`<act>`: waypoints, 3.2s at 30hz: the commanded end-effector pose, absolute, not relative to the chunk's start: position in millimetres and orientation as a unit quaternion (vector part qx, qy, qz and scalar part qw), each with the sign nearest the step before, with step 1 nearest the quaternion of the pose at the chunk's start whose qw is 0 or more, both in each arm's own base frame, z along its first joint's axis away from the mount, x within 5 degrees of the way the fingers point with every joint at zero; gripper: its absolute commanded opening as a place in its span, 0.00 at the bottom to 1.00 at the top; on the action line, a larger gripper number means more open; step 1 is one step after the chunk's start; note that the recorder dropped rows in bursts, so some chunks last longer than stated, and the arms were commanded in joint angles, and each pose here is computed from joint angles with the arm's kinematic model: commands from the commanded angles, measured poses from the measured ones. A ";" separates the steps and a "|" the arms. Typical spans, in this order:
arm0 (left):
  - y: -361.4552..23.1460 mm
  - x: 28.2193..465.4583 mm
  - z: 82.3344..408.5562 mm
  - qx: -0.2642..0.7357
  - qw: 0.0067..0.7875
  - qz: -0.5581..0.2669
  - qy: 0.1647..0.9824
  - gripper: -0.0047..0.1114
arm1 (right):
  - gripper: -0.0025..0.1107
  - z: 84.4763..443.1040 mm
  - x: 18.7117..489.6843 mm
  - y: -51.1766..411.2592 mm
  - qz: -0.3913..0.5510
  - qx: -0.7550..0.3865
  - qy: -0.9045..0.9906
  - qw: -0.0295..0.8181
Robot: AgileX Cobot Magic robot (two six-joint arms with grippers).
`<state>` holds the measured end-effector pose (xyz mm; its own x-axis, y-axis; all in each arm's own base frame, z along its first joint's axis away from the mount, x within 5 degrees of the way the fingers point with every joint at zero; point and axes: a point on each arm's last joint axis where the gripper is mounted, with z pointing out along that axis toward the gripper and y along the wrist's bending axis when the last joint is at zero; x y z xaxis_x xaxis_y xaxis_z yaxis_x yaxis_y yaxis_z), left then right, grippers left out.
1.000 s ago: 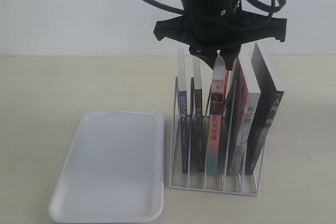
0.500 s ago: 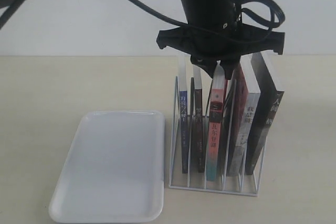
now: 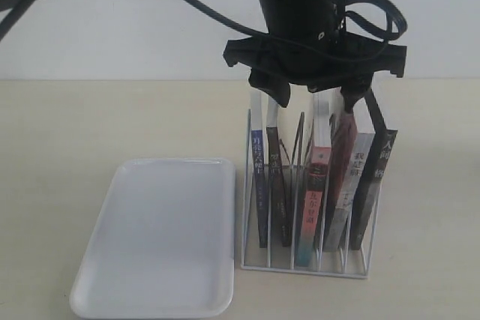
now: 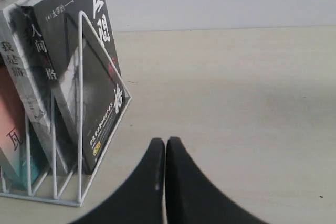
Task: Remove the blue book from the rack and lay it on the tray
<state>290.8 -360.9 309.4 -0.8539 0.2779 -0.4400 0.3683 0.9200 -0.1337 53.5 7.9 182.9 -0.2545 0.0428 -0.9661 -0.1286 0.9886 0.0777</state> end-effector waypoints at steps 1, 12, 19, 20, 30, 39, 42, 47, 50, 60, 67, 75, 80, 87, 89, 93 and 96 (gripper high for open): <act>-355.9 286.1 331.5 0.171 0.226 -0.116 0.952 0.65 | 0.02 183.9 53.4 7.7 0.069 -0.027 0.785 0.615; -372.4 278.1 361.4 0.175 0.232 -0.244 0.925 0.65 | 0.02 183.7 53.3 7.7 0.069 -0.027 0.786 0.614; -382.3 281.9 346.3 0.181 0.219 -0.253 0.925 0.65 | 0.02 183.7 53.3 7.7 0.069 -0.027 0.786 0.614; -383.5 282.7 343.9 0.181 0.218 -0.254 0.925 0.65 | 0.02 183.7 53.3 7.7 0.069 -0.027 0.786 0.614; -394.3 281.9 337.2 0.182 0.200 -0.293 0.917 0.65 | 0.02 183.7 53.3 7.7 0.069 -0.027 0.786 0.614; -398.8 284.5 324.2 0.186 0.188 -0.286 0.921 0.65 | 0.02 183.7 53.3 7.7 0.069 -0.027 0.786 0.614; -400.2 285.1 320.7 0.185 0.184 -0.285 0.922 0.65 | 0.02 183.7 53.3 7.7 0.069 -0.027 0.786 0.614; -403.0 285.5 314.6 0.185 0.174 -0.287 0.924 0.65 | 0.02 183.7 53.3 7.7 0.069 -0.027 0.786 0.614; -402.9 285.5 314.8 0.188 0.176 -0.287 0.923 0.65 | 0.02 183.7 53.3 7.7 0.069 -0.027 0.786 0.614; -404.4 286.4 311.2 0.189 0.174 -0.286 0.923 0.65 | 0.02 183.7 53.3 7.7 0.069 -0.027 0.786 0.614; -405.8 287.8 305.6 0.191 0.171 -0.281 0.925 0.61 | 0.02 183.7 53.3 7.7 0.069 -0.027 0.786 0.614; -406.2 288.2 305.6 0.191 0.173 -0.282 0.924 0.55 | 0.02 183.7 53.3 7.7 0.069 -0.027 0.786 0.614; -407.0 289.3 300.1 0.192 0.169 -0.274 0.927 0.56 | 0.02 183.7 53.3 7.7 0.069 -0.027 0.786 0.614; -407.4 290.8 297.0 0.193 0.171 -0.269 0.928 0.52 | 0.02 184.1 53.4 7.7 0.069 -0.027 0.784 0.616; -407.3 290.7 296.9 0.193 0.170 -0.268 0.928 0.52 | 0.02 184.1 53.4 7.7 0.069 -0.027 0.784 0.616; -407.2 290.6 296.8 0.193 0.170 -0.268 0.928 0.46 | 0.02 184.1 53.4 7.7 0.069 -0.027 0.784 0.616; -407.2 290.6 296.8 0.193 0.170 -0.268 0.928 0.35 | 0.02 184.1 53.4 7.7 0.069 -0.027 0.784 0.616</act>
